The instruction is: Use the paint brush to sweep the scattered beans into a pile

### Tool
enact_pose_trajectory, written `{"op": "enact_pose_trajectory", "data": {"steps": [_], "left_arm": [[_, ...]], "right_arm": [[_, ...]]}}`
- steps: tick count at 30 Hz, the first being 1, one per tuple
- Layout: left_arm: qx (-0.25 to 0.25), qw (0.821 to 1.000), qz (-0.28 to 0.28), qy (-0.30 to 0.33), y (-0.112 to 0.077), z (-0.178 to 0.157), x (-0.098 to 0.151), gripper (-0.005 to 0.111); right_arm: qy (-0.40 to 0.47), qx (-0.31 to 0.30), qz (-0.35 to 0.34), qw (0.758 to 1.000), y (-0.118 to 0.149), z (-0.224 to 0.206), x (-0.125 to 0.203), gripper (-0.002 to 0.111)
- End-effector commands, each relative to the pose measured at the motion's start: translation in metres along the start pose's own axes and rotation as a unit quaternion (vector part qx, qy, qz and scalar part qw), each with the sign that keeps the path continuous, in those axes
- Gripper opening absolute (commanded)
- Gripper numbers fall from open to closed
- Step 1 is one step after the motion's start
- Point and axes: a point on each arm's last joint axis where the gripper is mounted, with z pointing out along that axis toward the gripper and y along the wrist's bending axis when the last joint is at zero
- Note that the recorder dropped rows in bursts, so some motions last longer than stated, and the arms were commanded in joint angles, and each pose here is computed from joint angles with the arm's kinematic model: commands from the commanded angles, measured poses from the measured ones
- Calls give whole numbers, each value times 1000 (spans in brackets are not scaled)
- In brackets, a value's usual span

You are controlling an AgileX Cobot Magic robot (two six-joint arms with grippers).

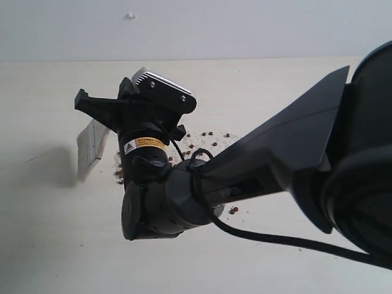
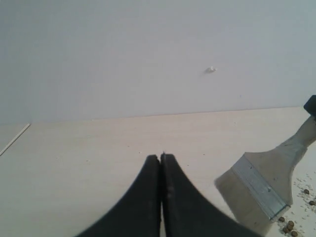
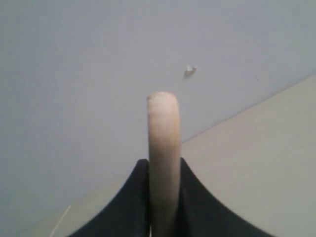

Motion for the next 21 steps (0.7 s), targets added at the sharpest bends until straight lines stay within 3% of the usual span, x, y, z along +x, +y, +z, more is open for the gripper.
{"op": "enact_pose_trajectory", "data": {"steps": [1,10,21], "left_arm": [[-3,1000,-1,0,0,0,1,0],[-3,1000,-1,0,0,0,1,0],[-3,1000,-1,0,0,0,1,0]], "right_arm": [[-4,17,-4,1000,-2,1,0,0],[3,51,-113,992,-8,1,0,0],[-10,194,-190,962,-31,-6,-10,0]]}}
